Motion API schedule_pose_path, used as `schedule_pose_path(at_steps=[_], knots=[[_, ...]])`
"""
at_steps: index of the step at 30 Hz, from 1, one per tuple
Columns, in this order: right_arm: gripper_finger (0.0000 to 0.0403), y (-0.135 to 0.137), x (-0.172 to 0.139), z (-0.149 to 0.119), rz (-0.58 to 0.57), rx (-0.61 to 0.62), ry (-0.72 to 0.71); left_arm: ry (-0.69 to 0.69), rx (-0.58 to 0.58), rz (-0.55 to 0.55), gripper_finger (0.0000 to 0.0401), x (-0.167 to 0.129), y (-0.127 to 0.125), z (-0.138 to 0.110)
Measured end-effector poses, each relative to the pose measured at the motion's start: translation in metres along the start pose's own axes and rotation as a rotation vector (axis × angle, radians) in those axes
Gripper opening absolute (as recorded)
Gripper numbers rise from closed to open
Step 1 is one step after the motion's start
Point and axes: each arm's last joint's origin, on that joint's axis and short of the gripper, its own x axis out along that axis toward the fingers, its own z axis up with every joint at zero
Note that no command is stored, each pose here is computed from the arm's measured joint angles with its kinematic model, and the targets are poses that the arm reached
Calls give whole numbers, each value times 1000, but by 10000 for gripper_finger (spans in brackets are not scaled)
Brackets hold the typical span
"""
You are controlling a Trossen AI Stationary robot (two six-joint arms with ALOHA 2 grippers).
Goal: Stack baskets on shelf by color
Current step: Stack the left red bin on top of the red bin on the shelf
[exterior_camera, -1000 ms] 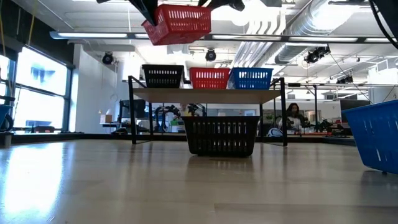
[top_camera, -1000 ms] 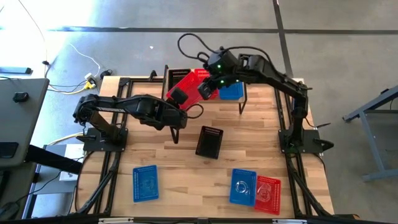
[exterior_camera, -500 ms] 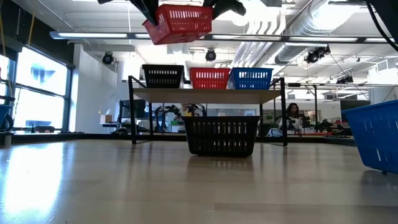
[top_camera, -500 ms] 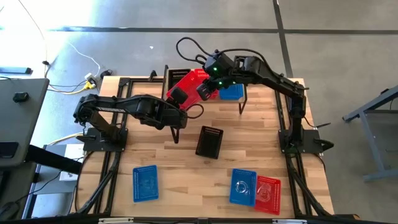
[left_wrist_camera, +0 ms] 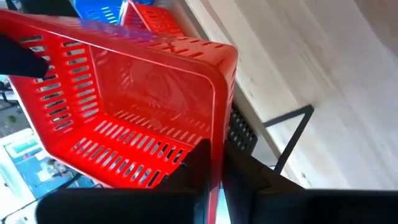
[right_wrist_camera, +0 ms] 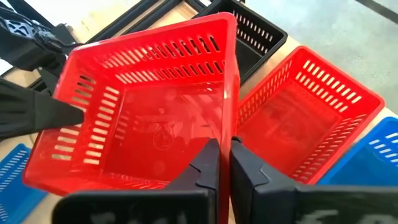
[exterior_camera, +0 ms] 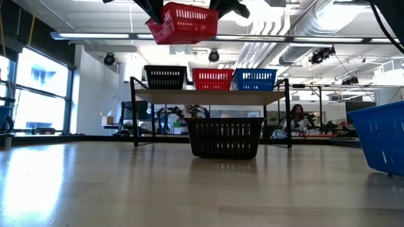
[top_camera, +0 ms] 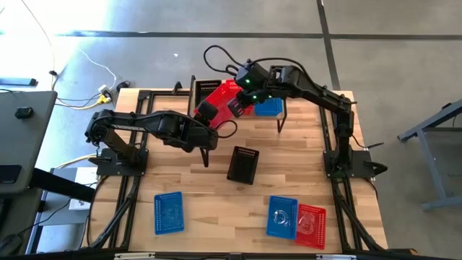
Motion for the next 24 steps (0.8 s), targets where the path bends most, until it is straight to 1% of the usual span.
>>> schedule_pose_path(at_steps=[6,13,19,22,24], knots=[[2,-1,0,0,-18,0,-6,-6,-28,2,58,0,0,1],[1,-2,0,1,-38,1,-14,-4,-120,4,127,0,1,0],[1,-10,0,-1,-106,2,7,48,-203,83,190,0,3,-1],[0,-17,1,0,-130,3,22,74,-225,124,209,0,4,-2],[0,-22,2,2,-139,-7,24,74,-237,126,215,-1,4,-3]])
